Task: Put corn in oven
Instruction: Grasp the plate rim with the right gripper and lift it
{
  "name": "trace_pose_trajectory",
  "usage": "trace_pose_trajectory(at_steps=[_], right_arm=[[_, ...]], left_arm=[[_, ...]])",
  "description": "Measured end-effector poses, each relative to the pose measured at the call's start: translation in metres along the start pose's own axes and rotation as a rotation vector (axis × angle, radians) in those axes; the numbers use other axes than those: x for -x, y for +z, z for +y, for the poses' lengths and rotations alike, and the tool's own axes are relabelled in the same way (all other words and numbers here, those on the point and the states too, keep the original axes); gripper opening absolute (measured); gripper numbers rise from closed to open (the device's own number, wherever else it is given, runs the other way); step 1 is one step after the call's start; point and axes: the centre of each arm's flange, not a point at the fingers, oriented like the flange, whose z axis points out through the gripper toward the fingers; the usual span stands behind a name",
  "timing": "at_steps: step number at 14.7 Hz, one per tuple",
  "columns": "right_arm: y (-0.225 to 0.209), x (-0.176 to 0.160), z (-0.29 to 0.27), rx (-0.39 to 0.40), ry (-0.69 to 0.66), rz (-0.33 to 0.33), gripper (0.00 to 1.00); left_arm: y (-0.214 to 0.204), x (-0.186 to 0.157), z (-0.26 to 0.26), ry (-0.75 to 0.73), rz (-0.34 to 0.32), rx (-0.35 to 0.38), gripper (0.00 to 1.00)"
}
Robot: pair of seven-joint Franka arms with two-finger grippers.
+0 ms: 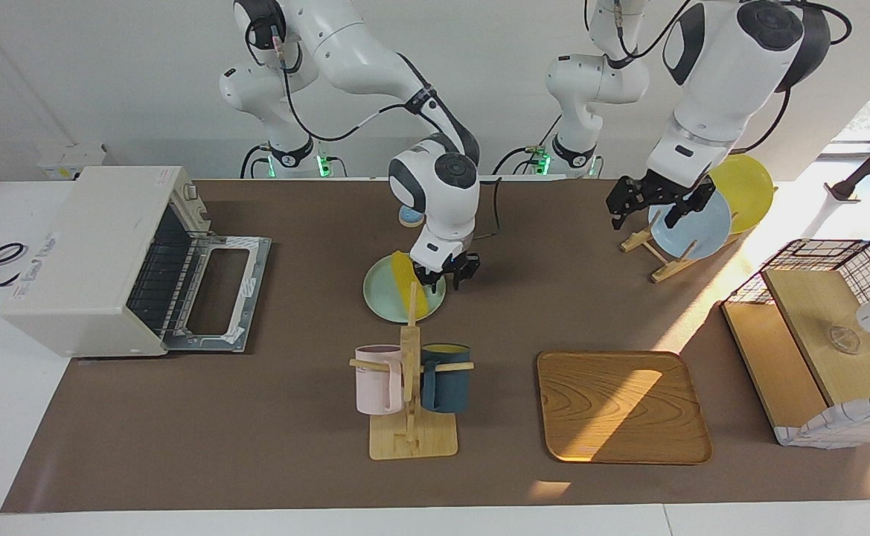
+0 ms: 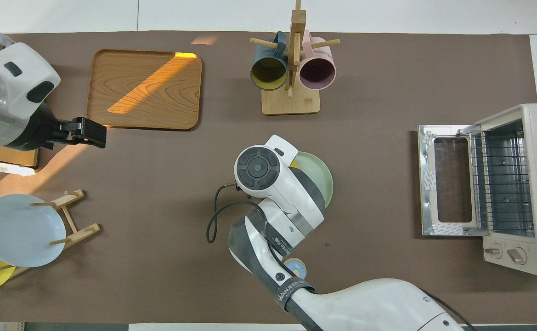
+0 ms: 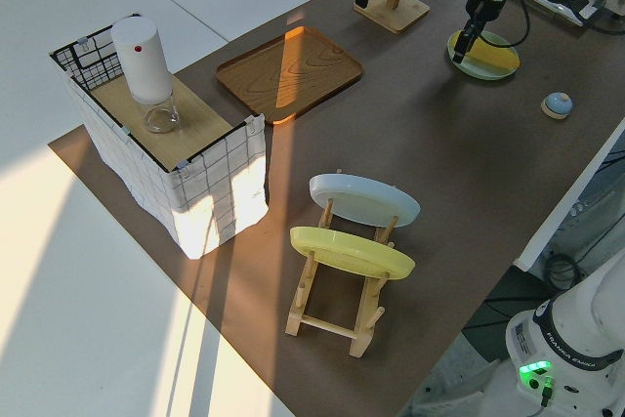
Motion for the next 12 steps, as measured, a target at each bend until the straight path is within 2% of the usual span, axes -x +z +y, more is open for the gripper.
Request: trace_pose_trajectory(at_steps=[3,5,6,7,9,12], right_arm=[[0.006,0.011,-0.006,0.008,-0.012,-0.013,0.44],[0.005,0.013,-0.005,0.009,-0.012,-0.015,0.23],[0.004,0.014,-0.004,0.011,-0.011,-0.018,0.09],[0.001,0.014,-0.003,0.016,-0.01,-0.022,0.03],[-0.005,0.017,-0.001,0.029,-0.012,-0.036,0.03],[-0.013,0.017,0.005,0.104,-0.041,-0.059,0.03]], left_arm=[[-0.009,0.014,-0.003,0.066,-0.03,-0.012,1.0],[-0.009,0.013,-0.01,0.081,-0.031,-0.011,1.0],[-0.008,0.012,-0.016,0.08,-0.032,-0.01,1.0],[-0.007,0.011,-0.019,0.079,-0.032,-0.009,1.0],[-0.004,0.008,-0.019,0.078,-0.037,0.008,1.0],[0.002,0.004,-0.013,0.077,-0.048,0.065,1.0]])
